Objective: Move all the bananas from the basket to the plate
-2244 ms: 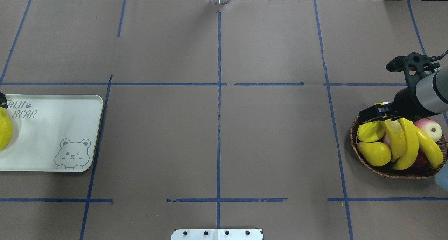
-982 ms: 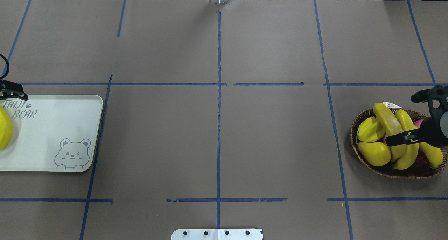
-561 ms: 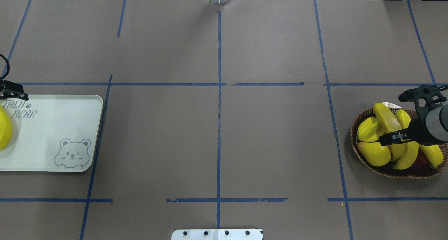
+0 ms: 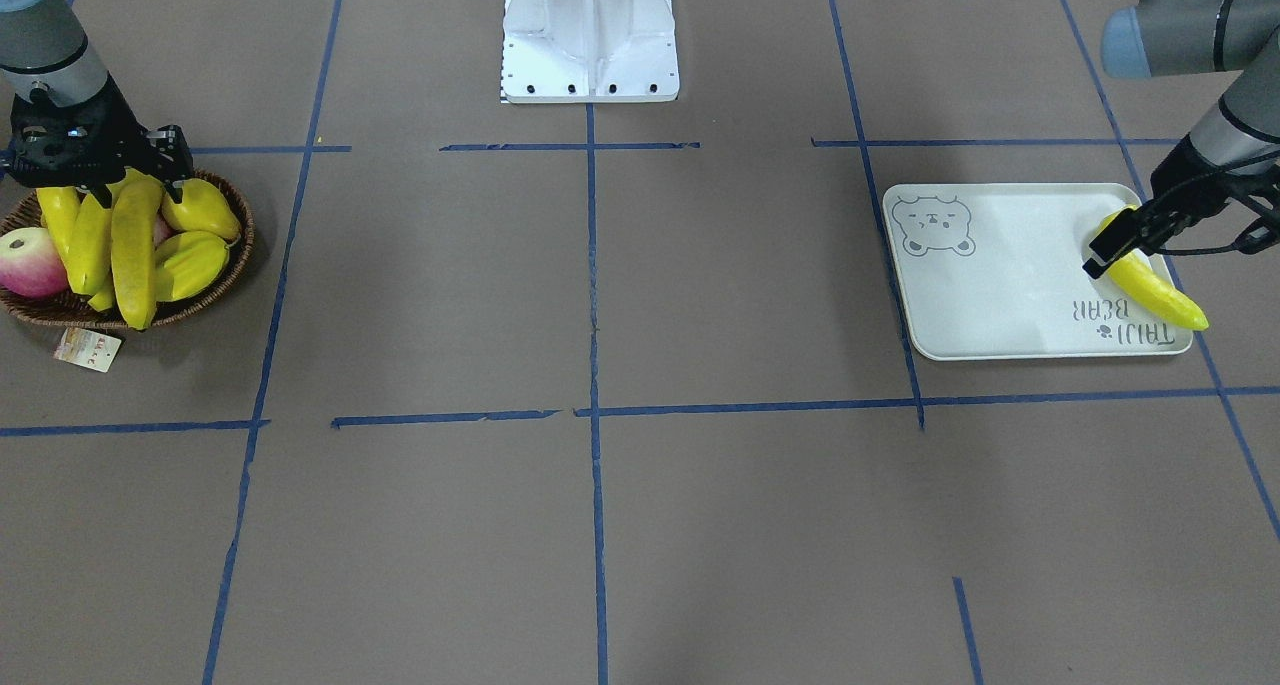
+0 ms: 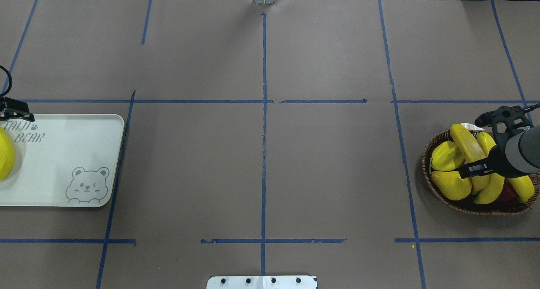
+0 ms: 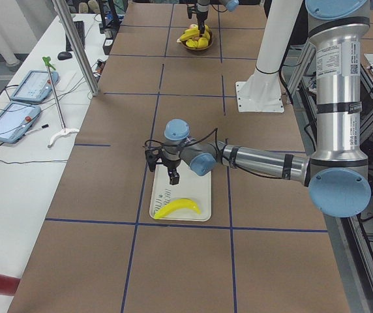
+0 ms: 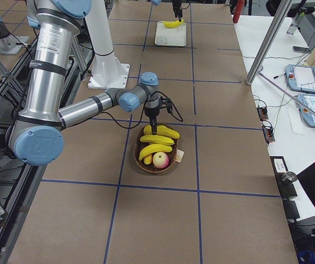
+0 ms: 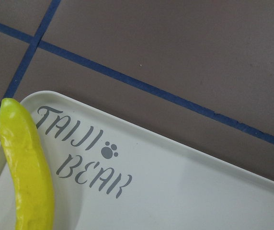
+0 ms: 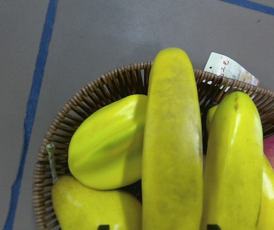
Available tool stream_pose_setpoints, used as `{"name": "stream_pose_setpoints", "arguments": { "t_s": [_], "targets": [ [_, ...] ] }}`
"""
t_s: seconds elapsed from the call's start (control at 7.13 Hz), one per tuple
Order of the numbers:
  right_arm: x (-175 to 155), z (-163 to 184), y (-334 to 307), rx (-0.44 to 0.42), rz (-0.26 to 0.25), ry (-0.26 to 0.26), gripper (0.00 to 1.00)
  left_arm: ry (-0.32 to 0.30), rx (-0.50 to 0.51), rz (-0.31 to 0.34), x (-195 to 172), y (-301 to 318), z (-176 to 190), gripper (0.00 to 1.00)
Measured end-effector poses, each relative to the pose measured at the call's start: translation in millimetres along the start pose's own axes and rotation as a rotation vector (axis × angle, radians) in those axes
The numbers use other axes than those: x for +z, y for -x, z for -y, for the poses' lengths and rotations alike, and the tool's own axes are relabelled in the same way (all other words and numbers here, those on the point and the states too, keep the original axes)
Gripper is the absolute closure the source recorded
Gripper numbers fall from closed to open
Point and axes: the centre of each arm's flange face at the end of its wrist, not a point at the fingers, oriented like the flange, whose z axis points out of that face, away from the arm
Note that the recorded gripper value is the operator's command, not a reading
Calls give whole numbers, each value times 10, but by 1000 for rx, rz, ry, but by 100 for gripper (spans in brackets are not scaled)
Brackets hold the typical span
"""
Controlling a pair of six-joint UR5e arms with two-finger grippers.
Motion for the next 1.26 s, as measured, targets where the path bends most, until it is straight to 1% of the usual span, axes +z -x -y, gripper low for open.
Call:
{"name": "stream_pose_setpoints", "arguments": {
  "t_s": [0.28, 0.42, 0.7, 0.84, 0.98, 1.26],
  "targets": [
    [36, -17, 27, -4, -13, 13, 41, 1, 0, 1, 6, 1, -5, 0],
    [49, -24, 40, -7, -15, 16, 49, 1, 1, 0, 7, 1, -6, 0],
    [50, -26, 46, -9, -16, 17, 79, 0, 1, 0, 4, -3, -7, 0],
    [29, -16, 43, -7, -14, 13, 86, 0, 1, -1, 2, -6, -7, 0],
    [-5, -2, 35, -4, -12, 6, 89, 1, 2, -2, 2, -11, -7, 0],
    [-157, 34, 19, 3, 5, -19, 93, 2, 2, -2, 3, -17, -7, 0]
  ]
}}
